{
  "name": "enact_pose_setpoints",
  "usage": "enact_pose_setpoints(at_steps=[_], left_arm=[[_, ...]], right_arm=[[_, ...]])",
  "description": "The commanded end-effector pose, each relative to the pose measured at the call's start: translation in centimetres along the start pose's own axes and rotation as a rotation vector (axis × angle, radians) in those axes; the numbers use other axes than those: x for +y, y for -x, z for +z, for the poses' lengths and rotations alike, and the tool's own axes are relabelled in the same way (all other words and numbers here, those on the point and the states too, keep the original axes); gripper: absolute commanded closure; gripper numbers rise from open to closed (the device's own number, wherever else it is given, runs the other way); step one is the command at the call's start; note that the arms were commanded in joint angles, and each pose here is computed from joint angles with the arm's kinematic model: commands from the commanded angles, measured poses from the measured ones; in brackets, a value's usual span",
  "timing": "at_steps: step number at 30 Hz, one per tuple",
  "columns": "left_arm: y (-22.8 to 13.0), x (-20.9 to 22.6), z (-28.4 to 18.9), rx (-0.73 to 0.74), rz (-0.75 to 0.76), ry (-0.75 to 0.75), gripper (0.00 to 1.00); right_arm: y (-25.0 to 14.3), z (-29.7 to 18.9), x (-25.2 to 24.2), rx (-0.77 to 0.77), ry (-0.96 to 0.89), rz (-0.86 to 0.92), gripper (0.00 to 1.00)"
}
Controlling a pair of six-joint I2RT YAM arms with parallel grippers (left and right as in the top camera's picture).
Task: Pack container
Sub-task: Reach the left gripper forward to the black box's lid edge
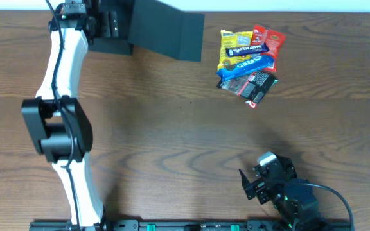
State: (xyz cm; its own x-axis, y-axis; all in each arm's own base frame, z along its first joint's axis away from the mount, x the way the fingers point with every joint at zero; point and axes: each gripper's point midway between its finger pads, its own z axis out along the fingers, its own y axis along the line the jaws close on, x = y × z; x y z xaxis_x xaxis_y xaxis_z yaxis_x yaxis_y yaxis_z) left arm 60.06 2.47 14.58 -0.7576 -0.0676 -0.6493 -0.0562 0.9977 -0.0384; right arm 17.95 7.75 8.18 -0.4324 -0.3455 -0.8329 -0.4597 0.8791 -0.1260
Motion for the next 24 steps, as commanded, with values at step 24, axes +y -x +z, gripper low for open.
enact_pose_setpoints(at_steps=[24], left_arm=[[-9.1,1.2,6.8,0.392,0.066,-0.048,0.05]], right_arm=[[-0.3,0.2,-0.1,0.006,-0.007,0.008,0.01]])
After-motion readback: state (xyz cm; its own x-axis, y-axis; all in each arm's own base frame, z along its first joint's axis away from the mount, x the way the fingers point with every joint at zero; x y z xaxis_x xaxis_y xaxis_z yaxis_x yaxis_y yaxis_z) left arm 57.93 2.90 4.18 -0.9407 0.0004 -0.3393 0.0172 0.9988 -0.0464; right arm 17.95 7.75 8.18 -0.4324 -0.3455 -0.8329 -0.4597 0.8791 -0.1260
